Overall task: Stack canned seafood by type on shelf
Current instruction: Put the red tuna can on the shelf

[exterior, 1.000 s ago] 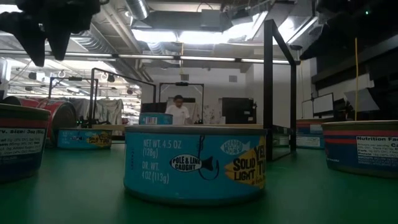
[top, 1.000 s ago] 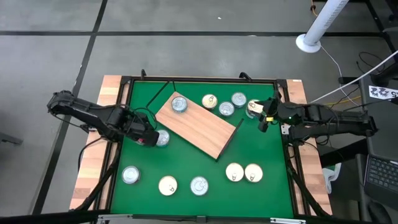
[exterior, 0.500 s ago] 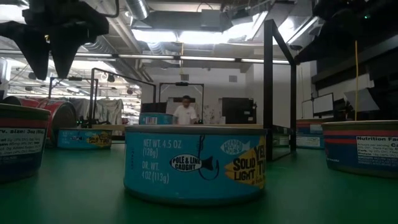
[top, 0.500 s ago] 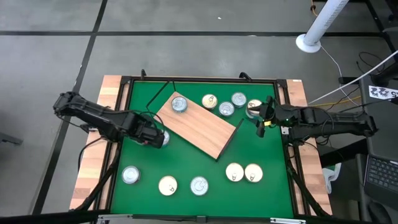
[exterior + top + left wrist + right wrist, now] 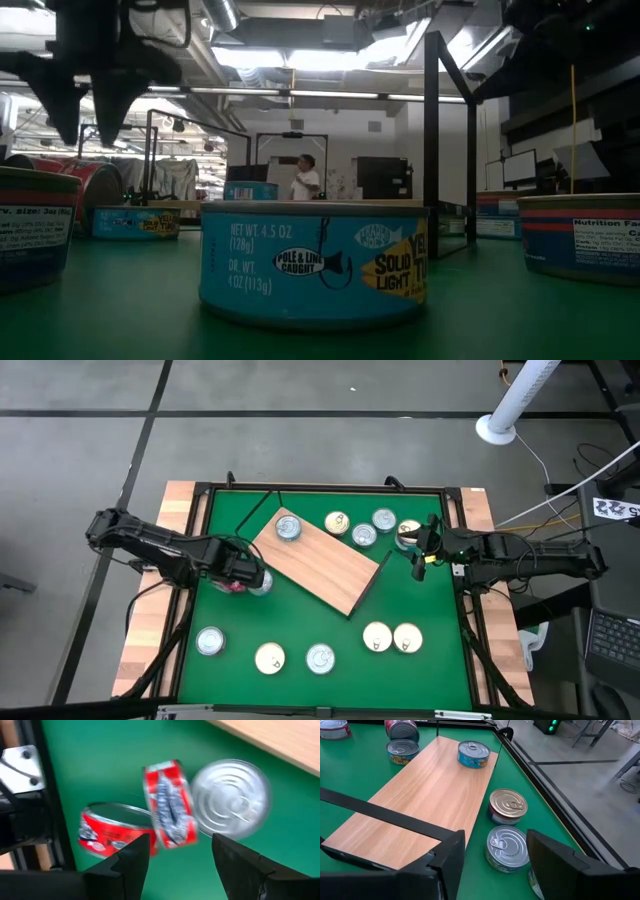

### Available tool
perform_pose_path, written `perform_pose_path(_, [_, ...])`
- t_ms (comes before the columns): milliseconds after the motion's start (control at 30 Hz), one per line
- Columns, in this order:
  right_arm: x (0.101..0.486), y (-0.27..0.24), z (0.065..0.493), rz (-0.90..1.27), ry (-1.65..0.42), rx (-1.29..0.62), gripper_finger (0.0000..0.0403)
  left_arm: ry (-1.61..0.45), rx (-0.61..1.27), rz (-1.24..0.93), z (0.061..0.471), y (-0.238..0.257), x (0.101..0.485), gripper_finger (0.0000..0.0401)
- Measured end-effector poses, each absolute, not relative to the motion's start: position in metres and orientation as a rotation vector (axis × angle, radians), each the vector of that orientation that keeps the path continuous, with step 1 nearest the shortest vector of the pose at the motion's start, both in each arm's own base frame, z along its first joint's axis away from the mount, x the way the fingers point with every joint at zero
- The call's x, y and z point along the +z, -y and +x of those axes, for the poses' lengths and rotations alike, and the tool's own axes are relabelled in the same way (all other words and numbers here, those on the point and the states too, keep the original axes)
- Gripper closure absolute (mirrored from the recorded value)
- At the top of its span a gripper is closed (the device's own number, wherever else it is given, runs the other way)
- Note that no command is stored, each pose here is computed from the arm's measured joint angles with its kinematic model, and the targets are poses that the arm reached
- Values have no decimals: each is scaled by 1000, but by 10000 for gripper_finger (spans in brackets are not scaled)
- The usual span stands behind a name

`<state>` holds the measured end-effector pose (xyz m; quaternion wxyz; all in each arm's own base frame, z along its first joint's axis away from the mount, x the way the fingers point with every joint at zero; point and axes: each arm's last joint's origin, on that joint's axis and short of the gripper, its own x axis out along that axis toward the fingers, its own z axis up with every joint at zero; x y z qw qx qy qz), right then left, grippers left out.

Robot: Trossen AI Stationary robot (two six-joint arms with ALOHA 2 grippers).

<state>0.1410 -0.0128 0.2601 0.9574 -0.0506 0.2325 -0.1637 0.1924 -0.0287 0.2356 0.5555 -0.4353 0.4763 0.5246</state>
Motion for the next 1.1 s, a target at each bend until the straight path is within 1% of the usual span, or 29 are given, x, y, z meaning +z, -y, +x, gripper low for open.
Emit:
perform_pose_path(100, [260,13,141,-103,-474,-332,191,-1124,1255,-1032,191,28,228,193])
perform_pose_path(333, [260,13,141,-103,-474,-332,191,-1083,1201,-1069,195,28,213,193])
perform_pose_path(600, [260,13,141,-103,-474,-332,191,-1104,1229,-1046,188,27,199,193])
perform_pose_path(767, [260,13,141,-103,-473,-332,191,-1106,1198,-1037,190,27,196,194])
perform_pose_path(867, [260,13,141,-103,-473,-332,191,-1101,1185,-1039,191,27,196,210])
perform_pose_path(1033, [260,13,141,-103,-473,-332,191,-1104,1180,-1033,191,27,196,265])
perform_pose_path(1100, [260,13,141,-103,-473,-332,191,-1104,1179,-1032,191,27,196,271])
